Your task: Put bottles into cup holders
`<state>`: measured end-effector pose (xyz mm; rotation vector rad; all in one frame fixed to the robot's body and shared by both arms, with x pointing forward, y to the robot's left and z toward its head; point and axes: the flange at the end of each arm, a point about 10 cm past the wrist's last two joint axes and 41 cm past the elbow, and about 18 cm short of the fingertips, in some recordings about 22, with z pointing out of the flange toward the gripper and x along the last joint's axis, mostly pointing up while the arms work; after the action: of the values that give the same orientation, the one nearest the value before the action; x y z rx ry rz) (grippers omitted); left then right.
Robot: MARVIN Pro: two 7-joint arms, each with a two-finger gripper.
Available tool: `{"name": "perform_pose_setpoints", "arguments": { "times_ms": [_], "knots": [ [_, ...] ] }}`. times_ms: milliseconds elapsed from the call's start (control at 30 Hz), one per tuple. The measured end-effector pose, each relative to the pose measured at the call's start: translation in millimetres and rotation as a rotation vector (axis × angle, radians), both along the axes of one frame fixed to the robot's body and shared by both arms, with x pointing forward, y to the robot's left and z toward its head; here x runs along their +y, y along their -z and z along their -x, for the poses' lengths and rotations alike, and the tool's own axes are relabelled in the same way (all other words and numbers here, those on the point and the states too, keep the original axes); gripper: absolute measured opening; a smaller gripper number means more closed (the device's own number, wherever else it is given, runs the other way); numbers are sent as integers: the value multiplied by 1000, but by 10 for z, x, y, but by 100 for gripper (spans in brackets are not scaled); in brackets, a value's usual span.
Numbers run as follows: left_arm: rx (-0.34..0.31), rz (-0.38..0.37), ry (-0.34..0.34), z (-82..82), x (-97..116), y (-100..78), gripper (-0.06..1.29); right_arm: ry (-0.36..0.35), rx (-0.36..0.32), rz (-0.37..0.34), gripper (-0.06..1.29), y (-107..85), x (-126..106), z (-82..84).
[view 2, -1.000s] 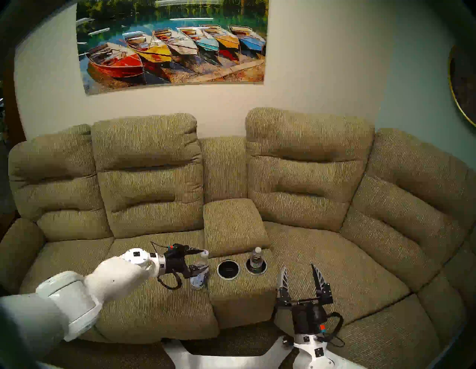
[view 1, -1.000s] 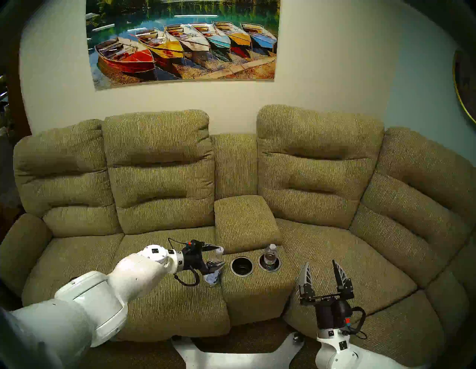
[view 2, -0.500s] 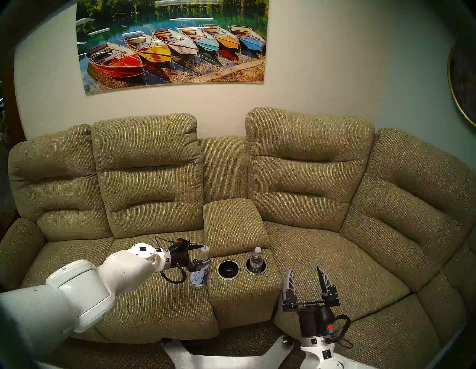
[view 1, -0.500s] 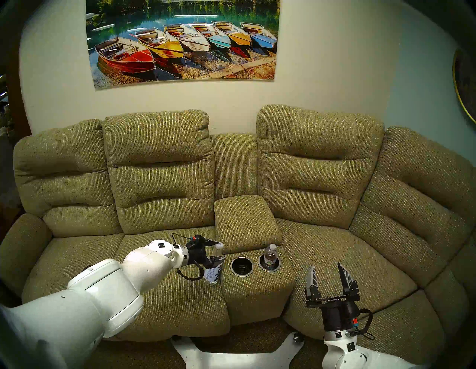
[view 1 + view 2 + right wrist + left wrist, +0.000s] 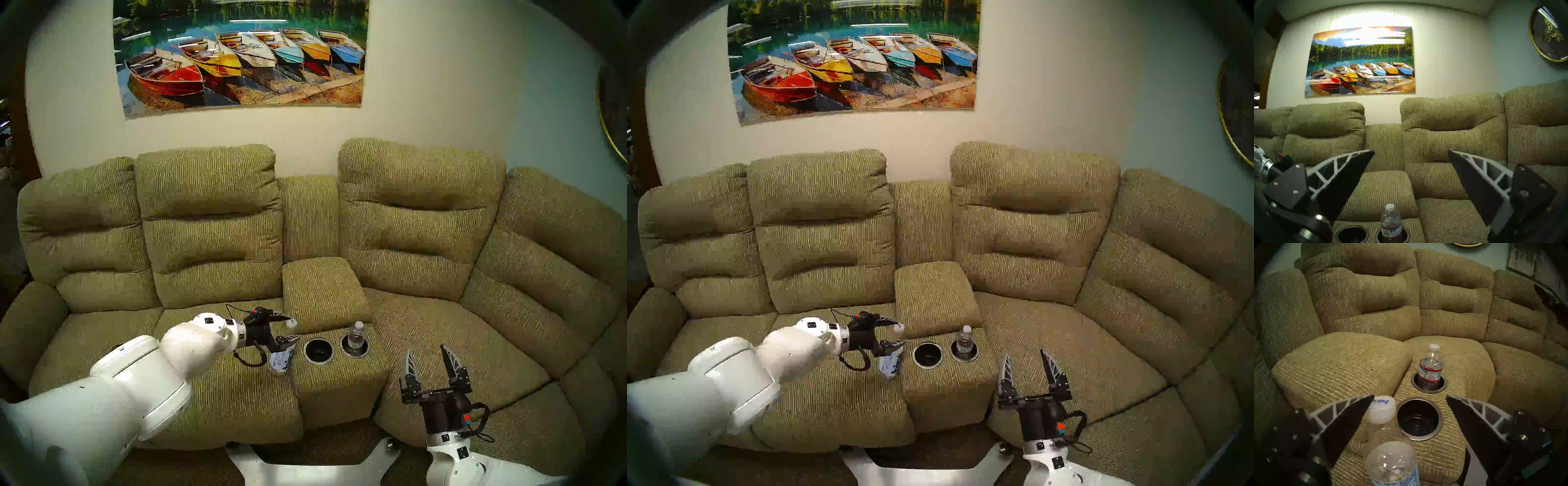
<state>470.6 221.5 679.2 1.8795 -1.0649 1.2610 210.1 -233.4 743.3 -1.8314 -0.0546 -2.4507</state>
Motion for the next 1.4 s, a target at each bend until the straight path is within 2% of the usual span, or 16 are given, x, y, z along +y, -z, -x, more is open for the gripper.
{"name": "perform_pose_setpoints", "arguments": {
  "times_ms": [267,467,733,933,1200,1300,1333,1400],
  "knots": [
    [-23,39,16,32,102,-44,118,-17,2,-12,120,-7,30,-37],
    [-13,32,-17,56,153,8,118,-20,0,-16,120,-13,36,-52],
    [17,28,-56,58,90,68,118,-5,-7,-15,120,-29,-8,-59],
    [49,-11,-114,76,51,182,118,4,-6,-11,120,-26,-40,-31],
    [96,-78,-112,148,-34,324,118,14,-6,-10,120,-26,-74,1],
    [105,-92,-108,171,-58,358,107,18,-5,-10,120,-24,-85,12],
    [107,-97,-104,176,-69,367,91,20,-4,-10,120,-22,-92,21],
    [103,-98,-95,168,-84,355,69,23,-3,-9,120,-18,-99,30]
  ]
}}
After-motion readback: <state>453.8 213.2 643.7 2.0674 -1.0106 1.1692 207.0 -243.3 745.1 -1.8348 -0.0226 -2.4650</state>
